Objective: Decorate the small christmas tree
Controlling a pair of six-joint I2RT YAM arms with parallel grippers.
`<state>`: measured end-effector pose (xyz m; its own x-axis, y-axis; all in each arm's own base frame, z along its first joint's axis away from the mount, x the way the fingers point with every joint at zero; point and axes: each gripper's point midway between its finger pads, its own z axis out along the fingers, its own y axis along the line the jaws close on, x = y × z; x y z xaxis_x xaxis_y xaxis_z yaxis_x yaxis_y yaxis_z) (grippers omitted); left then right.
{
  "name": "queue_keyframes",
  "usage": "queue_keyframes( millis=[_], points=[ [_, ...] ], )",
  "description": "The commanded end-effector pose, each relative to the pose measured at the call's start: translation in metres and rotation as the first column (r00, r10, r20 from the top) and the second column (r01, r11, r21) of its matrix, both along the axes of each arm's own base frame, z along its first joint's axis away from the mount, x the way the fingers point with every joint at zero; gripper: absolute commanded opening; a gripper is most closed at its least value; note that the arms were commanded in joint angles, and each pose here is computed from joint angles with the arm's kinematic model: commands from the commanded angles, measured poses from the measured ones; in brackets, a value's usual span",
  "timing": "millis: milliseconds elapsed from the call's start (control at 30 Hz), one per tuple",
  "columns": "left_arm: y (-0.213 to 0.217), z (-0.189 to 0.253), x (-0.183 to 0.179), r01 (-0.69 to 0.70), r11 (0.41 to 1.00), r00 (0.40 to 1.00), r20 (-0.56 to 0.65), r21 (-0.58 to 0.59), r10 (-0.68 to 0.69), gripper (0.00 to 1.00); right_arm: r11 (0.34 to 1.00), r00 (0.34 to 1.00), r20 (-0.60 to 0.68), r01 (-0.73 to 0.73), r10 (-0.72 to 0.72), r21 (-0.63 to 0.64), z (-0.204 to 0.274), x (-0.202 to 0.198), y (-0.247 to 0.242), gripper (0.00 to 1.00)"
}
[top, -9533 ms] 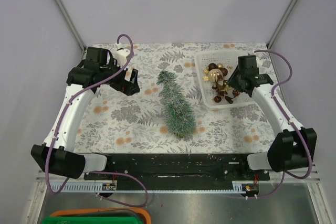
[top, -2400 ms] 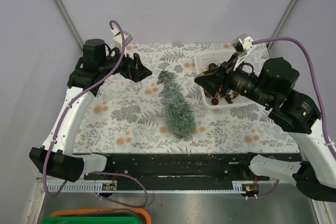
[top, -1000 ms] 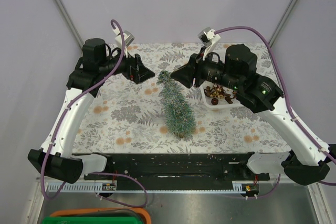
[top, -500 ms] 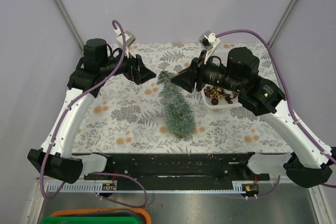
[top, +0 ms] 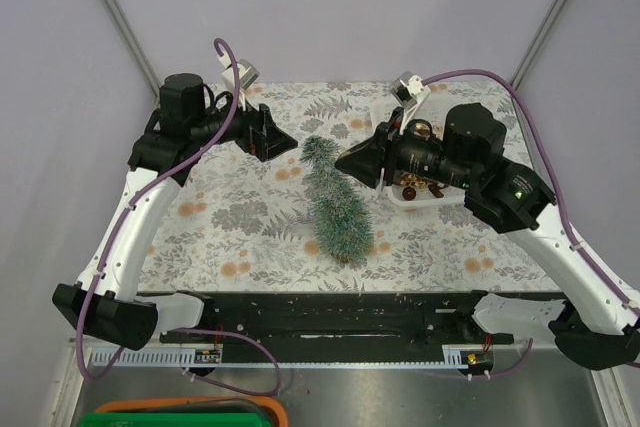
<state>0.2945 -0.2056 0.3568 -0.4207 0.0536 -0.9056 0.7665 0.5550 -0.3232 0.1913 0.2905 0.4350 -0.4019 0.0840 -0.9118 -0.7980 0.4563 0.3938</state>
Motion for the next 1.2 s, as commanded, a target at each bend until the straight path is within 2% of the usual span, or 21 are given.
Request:
queue_keyframes(
  millis=[0, 233, 533, 700, 900, 1167],
  points=[
    [-0.003, 0.025, -0.005, 0.023, 0.999, 0.996, 0.082, -0.033, -0.021, 0.95, 1.000, 0.999, 0.041, 0.002, -0.003, 0.019, 0.008, -0.005, -0.005, 0.08],
    [-0.003, 0.025, -0.006, 0.026, 0.999, 0.996, 0.081, -0.035, -0.023, 0.95, 1.000, 1.000, 0.025, -0.008, 0.008, 0.003, -0.003, -0.002, 0.000, 0.07],
    [-0.003, 0.026, -0.006, 0.030, 0.999, 0.996, 0.081, -0.037, -0.027, 0.95, 0.995, 0.996, 0.025, -0.082, 0.080, 0.065, -0.005, 0.007, 0.029, 0.06],
    [-0.003, 0.023, -0.008, 0.031, 0.999, 0.996, 0.081, -0.033, -0.028, 0.95, 0.999, 0.999, 0.049, -0.021, 0.018, 0.044, -0.015, 0.011, 0.017, 0.06],
    [-0.004, 0.021, -0.007, 0.038, 0.999, 0.997, 0.071, -0.035, -0.035, 0.95, 0.992, 0.990, 0.059, 0.128, -0.128, 0.014, -0.030, 0.019, -0.011, 0.06],
    [-0.003, 0.022, -0.009, 0.036, 0.999, 0.997, 0.075, -0.035, -0.034, 0.95, 0.989, 0.987, 0.063, 0.146, -0.147, 0.024, -0.033, 0.022, -0.013, 0.06]
  ],
)
